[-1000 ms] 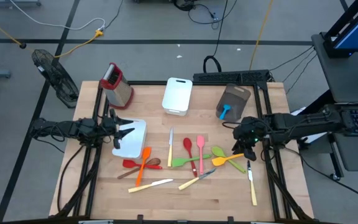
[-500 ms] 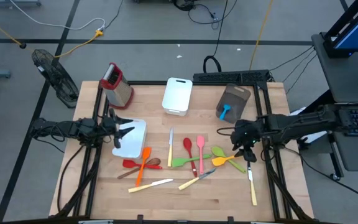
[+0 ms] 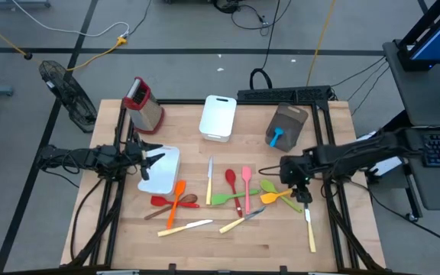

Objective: Pick & Place Kitchen Items
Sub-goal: Put the yellow spatula into the black bin

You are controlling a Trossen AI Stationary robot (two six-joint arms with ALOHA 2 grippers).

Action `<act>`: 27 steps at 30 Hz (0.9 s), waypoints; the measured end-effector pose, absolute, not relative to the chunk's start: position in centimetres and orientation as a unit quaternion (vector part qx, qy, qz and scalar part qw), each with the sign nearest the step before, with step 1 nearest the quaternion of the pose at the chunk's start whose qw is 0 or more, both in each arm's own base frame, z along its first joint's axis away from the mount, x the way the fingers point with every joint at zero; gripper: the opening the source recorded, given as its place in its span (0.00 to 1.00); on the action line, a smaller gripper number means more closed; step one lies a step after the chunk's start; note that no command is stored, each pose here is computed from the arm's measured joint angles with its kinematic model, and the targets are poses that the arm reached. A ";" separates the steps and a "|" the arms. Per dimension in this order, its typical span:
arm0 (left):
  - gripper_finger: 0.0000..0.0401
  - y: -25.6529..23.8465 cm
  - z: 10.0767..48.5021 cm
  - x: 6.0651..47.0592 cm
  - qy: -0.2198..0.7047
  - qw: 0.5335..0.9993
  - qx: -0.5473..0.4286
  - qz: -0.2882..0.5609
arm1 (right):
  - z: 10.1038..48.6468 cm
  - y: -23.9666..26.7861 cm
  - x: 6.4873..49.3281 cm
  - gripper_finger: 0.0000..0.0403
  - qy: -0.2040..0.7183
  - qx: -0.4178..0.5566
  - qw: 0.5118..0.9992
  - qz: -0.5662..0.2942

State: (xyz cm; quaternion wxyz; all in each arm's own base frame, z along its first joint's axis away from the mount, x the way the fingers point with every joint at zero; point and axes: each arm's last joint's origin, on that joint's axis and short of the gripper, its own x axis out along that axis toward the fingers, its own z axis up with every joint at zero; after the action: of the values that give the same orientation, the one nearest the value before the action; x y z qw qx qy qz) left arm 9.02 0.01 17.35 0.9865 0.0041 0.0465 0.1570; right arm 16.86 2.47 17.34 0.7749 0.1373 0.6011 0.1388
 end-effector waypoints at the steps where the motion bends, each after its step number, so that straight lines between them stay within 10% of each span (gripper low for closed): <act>1: 0.42 0.0 17.4 9.0 0.046 0.986 0.004 0.157 | 17.2 2.6 16.9 0.46 0.605 0.134 0.772 0.141; 27: 0.42 0.0 17.4 9.0 0.048 0.986 0.013 0.157 | 13.2 3.9 17.9 0.45 0.706 0.052 0.706 0.037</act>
State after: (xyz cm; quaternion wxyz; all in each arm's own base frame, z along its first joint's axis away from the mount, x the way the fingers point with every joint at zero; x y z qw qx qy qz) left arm 9.02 0.01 17.35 0.9864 0.0130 0.0478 0.1566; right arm 17.87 3.85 13.18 0.7056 0.0521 0.7057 0.0370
